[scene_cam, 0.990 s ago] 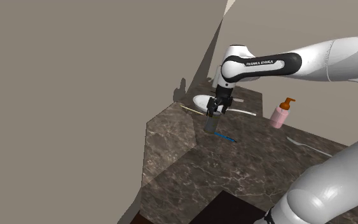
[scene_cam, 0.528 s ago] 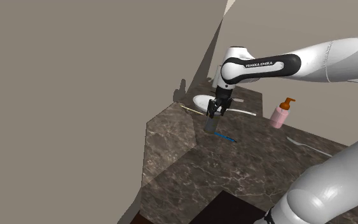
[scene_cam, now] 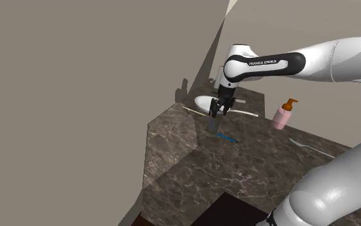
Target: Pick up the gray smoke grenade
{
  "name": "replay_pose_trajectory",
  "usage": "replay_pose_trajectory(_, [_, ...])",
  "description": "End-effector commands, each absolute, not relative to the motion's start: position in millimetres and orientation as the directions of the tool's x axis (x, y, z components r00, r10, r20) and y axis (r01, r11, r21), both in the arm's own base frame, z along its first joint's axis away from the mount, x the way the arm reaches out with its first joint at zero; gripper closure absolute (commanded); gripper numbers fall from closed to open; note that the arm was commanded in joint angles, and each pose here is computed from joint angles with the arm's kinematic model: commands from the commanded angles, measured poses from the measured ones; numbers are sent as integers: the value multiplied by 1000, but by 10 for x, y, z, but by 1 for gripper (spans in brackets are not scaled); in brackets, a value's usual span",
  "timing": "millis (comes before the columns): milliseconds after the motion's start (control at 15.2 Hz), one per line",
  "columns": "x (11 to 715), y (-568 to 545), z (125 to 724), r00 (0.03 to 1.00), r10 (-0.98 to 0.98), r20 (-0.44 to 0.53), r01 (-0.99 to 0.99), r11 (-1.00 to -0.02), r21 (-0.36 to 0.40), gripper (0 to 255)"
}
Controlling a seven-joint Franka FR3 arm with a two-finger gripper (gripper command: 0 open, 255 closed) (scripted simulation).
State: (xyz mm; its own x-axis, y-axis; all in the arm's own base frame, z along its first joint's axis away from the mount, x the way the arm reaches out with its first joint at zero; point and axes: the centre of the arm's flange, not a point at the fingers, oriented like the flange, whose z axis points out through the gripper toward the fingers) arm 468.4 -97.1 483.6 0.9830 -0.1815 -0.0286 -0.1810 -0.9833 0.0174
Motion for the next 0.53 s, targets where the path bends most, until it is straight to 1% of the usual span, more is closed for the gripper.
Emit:
replay_pose_trajectory(0, [4690,-973,4931,983,-181,-29,-181,-983,17,255])
replay_pose_trajectory(462, [4690,-973,5301,983,-181,-29,-181,-983,17,255])
